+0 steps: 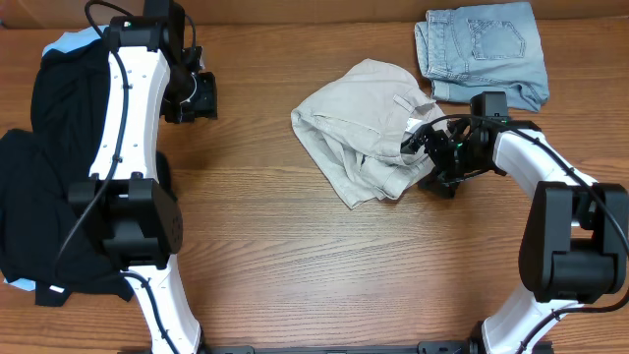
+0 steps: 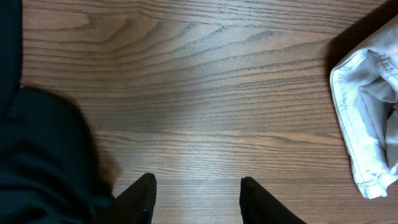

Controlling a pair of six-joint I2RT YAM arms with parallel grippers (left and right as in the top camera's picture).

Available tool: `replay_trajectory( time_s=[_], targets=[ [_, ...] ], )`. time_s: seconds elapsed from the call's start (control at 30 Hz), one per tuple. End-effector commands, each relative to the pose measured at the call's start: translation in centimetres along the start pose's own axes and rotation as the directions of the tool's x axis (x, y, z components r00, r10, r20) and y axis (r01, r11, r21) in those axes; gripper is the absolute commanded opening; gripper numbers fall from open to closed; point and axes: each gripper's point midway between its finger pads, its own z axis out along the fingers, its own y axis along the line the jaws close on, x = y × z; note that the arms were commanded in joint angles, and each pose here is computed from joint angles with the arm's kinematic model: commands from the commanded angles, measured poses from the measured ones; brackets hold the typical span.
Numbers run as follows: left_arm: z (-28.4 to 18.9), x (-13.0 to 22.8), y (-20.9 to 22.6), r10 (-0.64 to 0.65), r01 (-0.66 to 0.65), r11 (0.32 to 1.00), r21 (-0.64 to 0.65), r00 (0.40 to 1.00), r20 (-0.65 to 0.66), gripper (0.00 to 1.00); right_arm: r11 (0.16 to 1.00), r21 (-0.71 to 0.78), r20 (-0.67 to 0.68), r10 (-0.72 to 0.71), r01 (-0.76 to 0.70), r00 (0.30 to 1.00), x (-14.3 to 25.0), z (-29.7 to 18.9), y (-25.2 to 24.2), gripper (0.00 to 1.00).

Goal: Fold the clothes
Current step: 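Pull the shorts' edge rightward with the right gripper to adjust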

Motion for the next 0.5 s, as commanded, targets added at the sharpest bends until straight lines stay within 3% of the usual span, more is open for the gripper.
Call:
replay_trajectory(
  time_s=[0.0,0.23,0.47],
  targets=[
    [-0.6,-0.3,-0.7,0.005,-0.005,1.000,0.004,1.000,0.023,0.46,1.000,-0.018,-0.029,-0.011,0.010,1.000,0.8,0.8,0.1,1.00],
    [-0.6,-0.3,-0.7,0.007,-0.007,1.000,0.004,1.000,0.023,0.46,1.000,0.025,0.075,0.014,-0.016,0.997,-0.6,-2.6,-1.0,1.00],
    [-0.6,-0.5,-0.7,0.007,-0.008,1.000,0.005,1.000,0.028,0.46,0.996,-0.011,0.180,-0.087,0.090,0.980,-1.0,-6.4,0.7,1.00]
  ],
)
